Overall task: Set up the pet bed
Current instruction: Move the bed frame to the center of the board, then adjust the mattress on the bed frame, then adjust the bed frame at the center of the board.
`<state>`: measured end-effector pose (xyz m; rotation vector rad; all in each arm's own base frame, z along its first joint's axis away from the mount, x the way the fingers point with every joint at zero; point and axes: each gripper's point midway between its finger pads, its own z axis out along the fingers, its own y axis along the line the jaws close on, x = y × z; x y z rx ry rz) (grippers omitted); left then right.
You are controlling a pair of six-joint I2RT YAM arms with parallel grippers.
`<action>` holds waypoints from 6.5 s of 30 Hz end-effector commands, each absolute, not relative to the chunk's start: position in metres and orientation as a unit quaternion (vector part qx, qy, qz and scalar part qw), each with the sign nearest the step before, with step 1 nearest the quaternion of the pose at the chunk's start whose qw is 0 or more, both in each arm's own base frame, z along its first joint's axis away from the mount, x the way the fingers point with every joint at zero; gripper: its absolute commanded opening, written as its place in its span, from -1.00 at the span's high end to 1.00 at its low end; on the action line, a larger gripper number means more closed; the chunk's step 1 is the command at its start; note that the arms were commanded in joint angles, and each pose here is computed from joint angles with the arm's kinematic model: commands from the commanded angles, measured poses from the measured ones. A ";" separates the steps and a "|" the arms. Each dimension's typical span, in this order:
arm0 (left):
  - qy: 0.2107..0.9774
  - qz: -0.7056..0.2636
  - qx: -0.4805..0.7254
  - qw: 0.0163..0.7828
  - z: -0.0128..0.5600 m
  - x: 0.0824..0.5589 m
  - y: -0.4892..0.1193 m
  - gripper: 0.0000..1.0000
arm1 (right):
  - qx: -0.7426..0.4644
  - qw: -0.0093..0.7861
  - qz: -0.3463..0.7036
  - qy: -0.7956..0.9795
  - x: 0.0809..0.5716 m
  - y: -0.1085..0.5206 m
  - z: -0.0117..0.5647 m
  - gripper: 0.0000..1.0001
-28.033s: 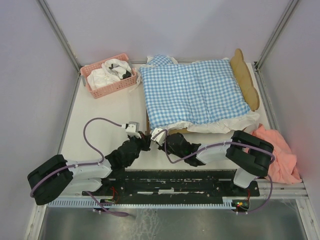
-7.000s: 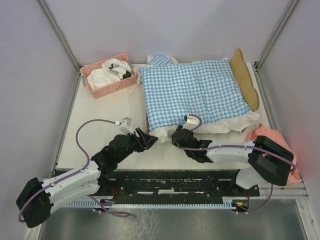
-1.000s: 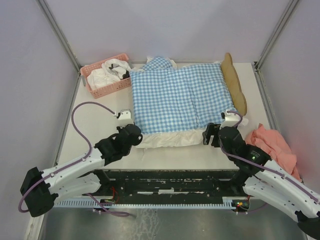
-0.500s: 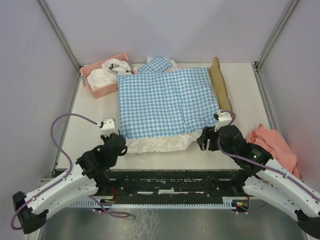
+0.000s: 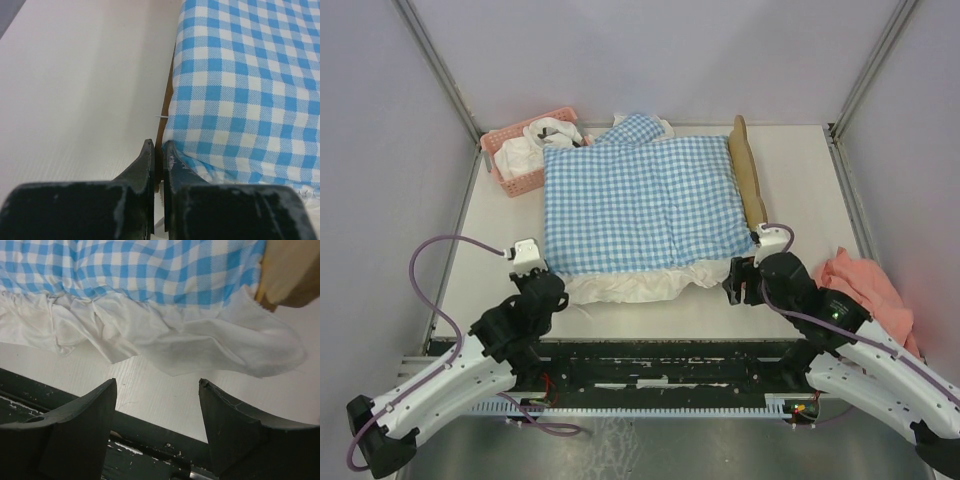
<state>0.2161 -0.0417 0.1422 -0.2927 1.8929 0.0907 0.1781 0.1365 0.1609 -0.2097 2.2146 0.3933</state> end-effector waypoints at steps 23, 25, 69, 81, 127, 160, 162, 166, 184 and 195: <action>0.742 -0.079 -0.193 0.637 0.235 0.248 -0.061 -0.55 | 0.000 0.504 0.022 0.864 0.227 0.102 0.182 -0.39; 0.758 -0.117 -0.142 0.626 0.237 0.250 -0.085 -0.56 | -0.006 0.499 0.026 0.866 0.227 0.106 0.180 -0.01; 0.595 -0.334 0.400 0.612 0.241 0.189 -0.439 -0.43 | 0.092 0.495 0.306 0.808 0.209 0.169 0.230 0.96; 0.626 -0.300 0.365 0.621 0.220 0.202 -0.452 -0.39 | 0.125 0.507 0.309 0.795 0.211 0.160 0.230 0.96; 0.661 -0.278 0.371 0.589 0.152 0.213 -0.416 0.95 | 0.015 0.597 0.002 0.802 0.280 0.116 0.241 0.95; 0.723 -0.310 0.260 0.560 0.146 0.270 -0.386 0.95 | 0.022 0.460 0.086 0.883 0.245 0.137 0.095 -0.03; 0.727 -0.315 0.254 0.555 0.143 0.272 -0.384 0.95 | 0.028 0.456 0.085 0.886 0.245 0.138 0.084 -0.04; 0.730 -0.319 0.247 0.551 0.137 0.276 -0.381 0.95 | 0.029 0.448 0.086 0.889 0.244 0.140 0.067 -0.08; 0.735 -0.323 0.244 0.544 0.127 0.278 -0.384 0.95 | 0.102 0.409 0.079 0.903 0.226 0.126 0.044 -0.13; 0.744 -0.317 0.234 0.541 0.120 0.282 -0.382 0.95 | 0.160 0.429 0.076 0.886 0.222 0.109 0.057 0.07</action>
